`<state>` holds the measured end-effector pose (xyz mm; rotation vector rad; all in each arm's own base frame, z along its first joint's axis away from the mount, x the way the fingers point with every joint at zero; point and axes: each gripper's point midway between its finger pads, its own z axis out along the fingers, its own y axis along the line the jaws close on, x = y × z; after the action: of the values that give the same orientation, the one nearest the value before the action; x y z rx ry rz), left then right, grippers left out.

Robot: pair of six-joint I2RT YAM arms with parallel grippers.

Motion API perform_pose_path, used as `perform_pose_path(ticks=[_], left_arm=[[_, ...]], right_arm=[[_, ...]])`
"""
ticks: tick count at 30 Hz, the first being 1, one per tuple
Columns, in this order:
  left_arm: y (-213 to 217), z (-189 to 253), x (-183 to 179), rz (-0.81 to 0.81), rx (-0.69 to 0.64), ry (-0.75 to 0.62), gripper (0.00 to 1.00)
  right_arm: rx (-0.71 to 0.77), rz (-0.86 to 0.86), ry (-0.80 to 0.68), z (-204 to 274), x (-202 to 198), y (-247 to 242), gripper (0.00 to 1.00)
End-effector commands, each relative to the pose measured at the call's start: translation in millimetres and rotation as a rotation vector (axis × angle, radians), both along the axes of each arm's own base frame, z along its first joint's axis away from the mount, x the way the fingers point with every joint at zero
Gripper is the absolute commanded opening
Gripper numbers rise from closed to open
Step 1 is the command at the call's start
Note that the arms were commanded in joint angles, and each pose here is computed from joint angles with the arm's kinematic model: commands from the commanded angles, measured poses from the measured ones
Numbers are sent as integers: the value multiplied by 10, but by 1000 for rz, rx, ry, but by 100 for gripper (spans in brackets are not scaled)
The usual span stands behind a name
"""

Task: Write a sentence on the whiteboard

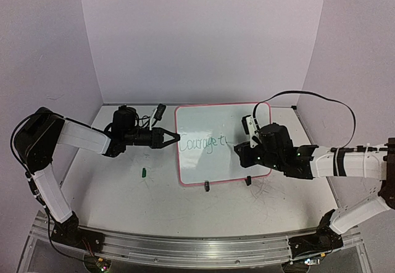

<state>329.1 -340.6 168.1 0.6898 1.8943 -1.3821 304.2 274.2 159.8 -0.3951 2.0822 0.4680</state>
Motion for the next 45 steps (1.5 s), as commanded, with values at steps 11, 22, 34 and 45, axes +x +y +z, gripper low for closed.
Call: perform_pose_path(ticks=[11, 22, 34, 45], left_arm=[[-33, 36, 52, 20, 6, -28, 0], [-36, 32, 47, 17, 6, -24, 0], [-28, 21, 39, 18, 8, -23, 0], [-28, 18, 47, 19, 9, -25, 0]], right_arm=[[6, -96, -19, 67, 47, -175, 0], [29, -108, -49, 173, 148, -101, 0], [34, -115, -67, 224, 221, -54, 0], [23, -86, -62, 195, 233, 15, 0]])
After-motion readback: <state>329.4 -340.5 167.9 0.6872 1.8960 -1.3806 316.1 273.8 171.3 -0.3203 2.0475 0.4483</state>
